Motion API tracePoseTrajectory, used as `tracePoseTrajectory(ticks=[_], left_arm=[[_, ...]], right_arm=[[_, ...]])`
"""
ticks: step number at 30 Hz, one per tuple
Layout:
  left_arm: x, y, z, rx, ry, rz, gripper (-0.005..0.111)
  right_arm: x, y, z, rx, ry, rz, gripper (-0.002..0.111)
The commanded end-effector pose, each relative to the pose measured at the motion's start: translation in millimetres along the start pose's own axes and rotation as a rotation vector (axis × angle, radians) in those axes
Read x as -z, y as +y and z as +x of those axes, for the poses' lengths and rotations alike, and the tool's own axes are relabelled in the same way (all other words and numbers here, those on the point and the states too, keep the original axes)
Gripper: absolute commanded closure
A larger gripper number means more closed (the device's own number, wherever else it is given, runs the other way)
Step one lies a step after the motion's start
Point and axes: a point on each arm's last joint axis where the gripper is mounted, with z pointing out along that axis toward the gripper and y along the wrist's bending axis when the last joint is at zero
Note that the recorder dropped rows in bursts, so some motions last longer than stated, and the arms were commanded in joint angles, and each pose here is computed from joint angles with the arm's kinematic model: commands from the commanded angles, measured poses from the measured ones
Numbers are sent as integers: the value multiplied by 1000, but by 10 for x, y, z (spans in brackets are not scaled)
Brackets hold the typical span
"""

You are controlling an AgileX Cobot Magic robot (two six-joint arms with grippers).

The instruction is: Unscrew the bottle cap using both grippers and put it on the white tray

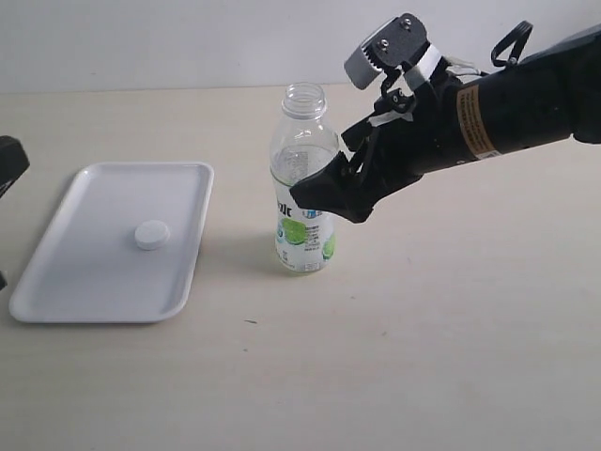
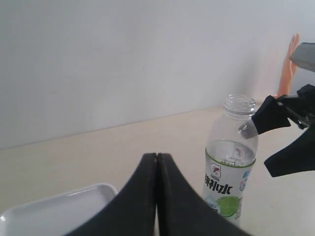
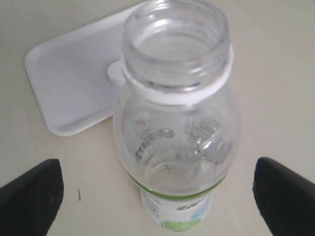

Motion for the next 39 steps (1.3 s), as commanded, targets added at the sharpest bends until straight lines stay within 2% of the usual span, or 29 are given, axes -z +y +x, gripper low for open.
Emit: tracePoseTrajectory(ticks=[1, 3, 8, 13, 16, 20, 22, 25, 28, 30, 36, 39], left_arm=[[221, -5, 107, -23, -74, 5, 107], [289, -4, 153, -56, -92, 3, 107], [417, 7, 146, -24, -176, -11, 107], [519, 18, 215, -24, -110, -26, 107], [591, 23, 218, -19, -121, -35, 107], [698, 130, 205, 46, -172, -196, 107], [741, 186, 219, 118, -183, -289, 107], [787, 230, 296, 162, -131, -379, 107], [812, 238, 380, 190, -57, -411, 107], [824, 243, 383, 191, -60, -428, 107], [840, 263, 407, 161, -33, -472, 107], [852, 282, 452, 109, 28, -504, 107]], right_arm=[[28, -5, -9, -4, -8, 8, 9], [28, -5, -9, -4, -8, 8, 9], [28, -5, -9, -4, -8, 8, 9], [28, -1, -10, -4, -8, 4, 9], [28, 9, -11, -4, -10, -7, 9], [28, 12, -12, -4, -10, -10, 9], [28, 12, -12, -4, -10, -10, 9], [28, 12, -12, -4, -10, -10, 9], [28, 12, -12, -4, -10, -10, 9], [28, 13, -12, -4, -11, -12, 9], [28, 13, -12, -4, -11, -12, 9], [28, 13, -12, -4, -11, -12, 9]])
